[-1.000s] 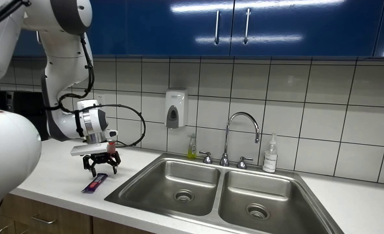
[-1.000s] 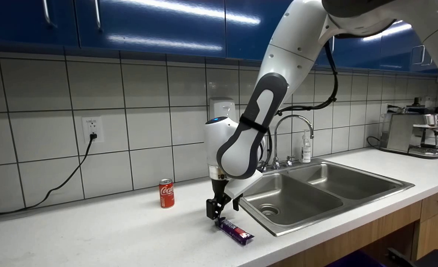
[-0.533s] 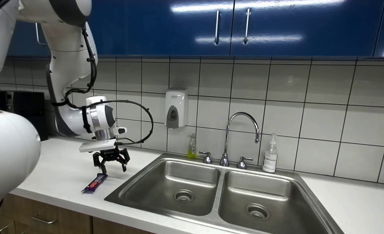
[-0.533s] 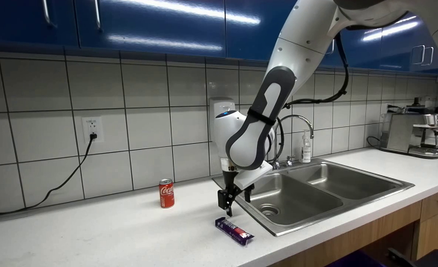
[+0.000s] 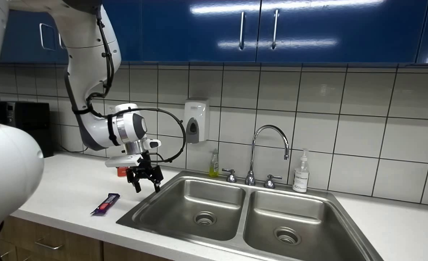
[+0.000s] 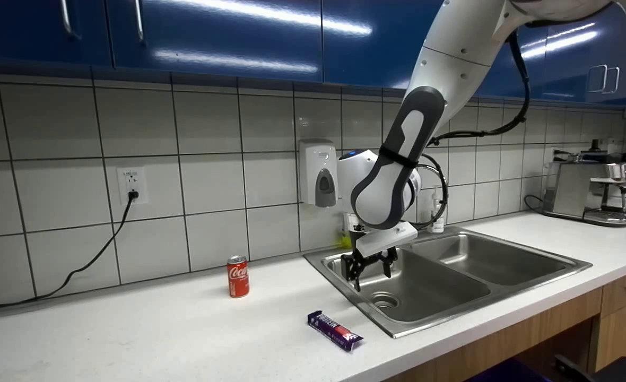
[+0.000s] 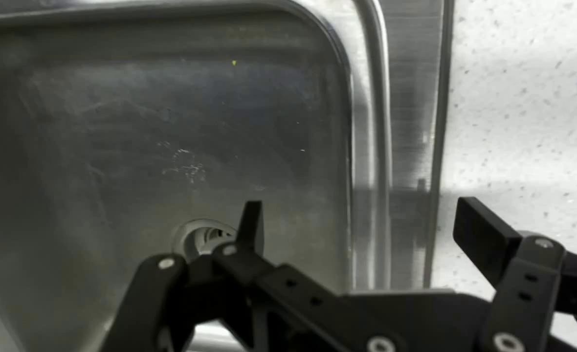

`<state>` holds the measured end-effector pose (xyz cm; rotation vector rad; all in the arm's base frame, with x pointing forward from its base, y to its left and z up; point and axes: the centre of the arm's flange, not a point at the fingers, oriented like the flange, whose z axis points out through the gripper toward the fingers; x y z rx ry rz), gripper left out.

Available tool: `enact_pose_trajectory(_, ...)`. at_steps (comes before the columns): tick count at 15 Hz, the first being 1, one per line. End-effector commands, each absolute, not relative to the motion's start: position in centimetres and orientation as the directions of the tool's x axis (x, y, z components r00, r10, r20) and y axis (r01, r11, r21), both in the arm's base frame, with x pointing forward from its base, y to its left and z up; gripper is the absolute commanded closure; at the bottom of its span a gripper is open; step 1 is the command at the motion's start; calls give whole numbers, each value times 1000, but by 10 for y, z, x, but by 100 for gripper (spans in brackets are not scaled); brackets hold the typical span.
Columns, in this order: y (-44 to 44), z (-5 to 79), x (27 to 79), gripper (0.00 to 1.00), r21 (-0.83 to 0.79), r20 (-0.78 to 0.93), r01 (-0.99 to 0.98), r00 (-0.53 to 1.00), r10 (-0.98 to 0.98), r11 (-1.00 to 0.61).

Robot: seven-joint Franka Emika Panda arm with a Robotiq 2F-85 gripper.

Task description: Remove the candy bar from the sink

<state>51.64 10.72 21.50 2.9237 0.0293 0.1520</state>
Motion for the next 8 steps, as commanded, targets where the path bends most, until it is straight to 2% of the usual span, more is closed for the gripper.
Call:
enact_pose_trajectory(1, 78, 233, 500, 0, 228, 132, -163, 982, -135, -960)
enact_pose_trajectory(7, 46, 235, 490, 0, 257, 150, -284, 956, -252, -924)
enact_pose_trajectory(8, 52, 224, 504, 0, 236, 140, -246, 966, -218, -940)
